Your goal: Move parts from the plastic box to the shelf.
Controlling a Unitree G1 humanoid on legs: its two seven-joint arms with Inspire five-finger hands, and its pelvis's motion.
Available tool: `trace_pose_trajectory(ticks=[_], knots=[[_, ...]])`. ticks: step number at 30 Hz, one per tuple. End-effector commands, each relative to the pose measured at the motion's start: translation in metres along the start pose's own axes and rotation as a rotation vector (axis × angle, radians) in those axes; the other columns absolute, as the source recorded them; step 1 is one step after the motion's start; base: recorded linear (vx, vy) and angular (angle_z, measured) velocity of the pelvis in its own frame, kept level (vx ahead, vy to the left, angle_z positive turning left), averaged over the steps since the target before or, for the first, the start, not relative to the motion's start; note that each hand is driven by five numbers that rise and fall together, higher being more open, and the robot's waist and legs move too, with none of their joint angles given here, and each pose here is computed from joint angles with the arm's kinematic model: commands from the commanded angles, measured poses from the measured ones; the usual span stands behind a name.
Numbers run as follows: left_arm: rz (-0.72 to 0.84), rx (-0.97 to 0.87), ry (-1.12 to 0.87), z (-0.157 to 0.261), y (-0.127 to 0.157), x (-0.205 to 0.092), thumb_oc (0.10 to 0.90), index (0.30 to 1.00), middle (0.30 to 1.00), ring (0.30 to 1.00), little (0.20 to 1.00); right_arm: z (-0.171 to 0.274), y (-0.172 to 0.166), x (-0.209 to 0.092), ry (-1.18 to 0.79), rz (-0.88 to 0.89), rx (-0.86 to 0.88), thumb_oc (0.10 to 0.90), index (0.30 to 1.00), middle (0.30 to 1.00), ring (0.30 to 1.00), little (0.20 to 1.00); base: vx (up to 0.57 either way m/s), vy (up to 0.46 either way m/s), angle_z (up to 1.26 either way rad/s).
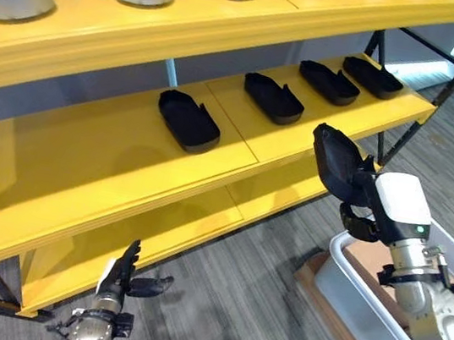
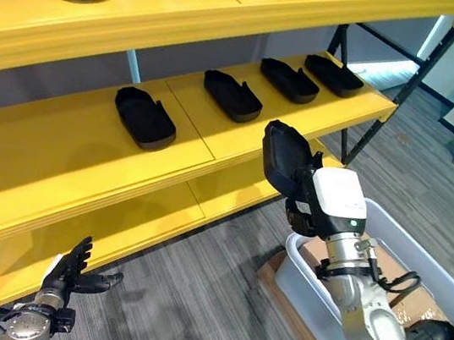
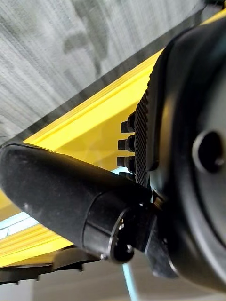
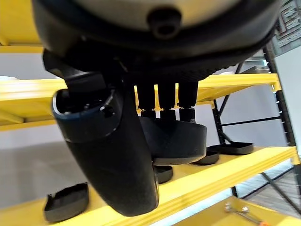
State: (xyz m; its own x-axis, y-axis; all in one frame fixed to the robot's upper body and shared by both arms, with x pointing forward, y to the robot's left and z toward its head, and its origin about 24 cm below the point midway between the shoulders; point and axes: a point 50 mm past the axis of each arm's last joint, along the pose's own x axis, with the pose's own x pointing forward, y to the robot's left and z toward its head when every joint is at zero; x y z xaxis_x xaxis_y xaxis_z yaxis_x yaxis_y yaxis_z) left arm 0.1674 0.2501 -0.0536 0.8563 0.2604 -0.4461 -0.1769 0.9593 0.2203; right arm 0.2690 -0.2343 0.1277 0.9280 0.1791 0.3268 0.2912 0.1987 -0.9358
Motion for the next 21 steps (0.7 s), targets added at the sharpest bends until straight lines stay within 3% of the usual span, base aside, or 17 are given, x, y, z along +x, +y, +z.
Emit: trace_pose_trajectory(ticks=[1,6,9,16,21], knots=[[0.010,0.009,-0.182,0.033,-0.002,0.003,0.900,1.000,1.000,1.000,1.000,0.012,-0.059,0.034,-0.117,-0.268,-0.119,0.400,0.300,0.300,0.300,0.300,0.03,0.235,0.04],[0.029,0.034,-0.194,0.035,0.002,0.004,0.900,1.000,1.000,1.000,1.000,0.008,-0.047,0.030,-0.087,-0.222,-0.168,0.400,0.300,0.300,0.300,0.300,0.01,0.241,0.49],[0.001,0.068,-0.213,0.042,-0.003,0.010,0.900,1.000,1.000,1.000,1.000,-0.002,-0.048,0.019,-0.051,-0.216,-0.164,0.400,0.300,0.300,0.300,0.300,0.10,0.126,1.70],[-0.016,0.034,-0.187,0.035,-0.013,0.009,0.900,1.000,1.000,1.000,1.000,0.001,-0.048,0.015,-0.088,-0.208,-0.122,0.400,0.300,0.300,0.300,0.300,0.11,-0.075,1.03],[-0.010,-0.008,-0.139,0.024,-0.013,0.004,0.900,1.000,1.000,1.000,1.000,0.011,-0.057,0.018,-0.150,-0.234,-0.121,0.400,0.300,0.300,0.300,0.300,0.12,-0.192,0.09]])
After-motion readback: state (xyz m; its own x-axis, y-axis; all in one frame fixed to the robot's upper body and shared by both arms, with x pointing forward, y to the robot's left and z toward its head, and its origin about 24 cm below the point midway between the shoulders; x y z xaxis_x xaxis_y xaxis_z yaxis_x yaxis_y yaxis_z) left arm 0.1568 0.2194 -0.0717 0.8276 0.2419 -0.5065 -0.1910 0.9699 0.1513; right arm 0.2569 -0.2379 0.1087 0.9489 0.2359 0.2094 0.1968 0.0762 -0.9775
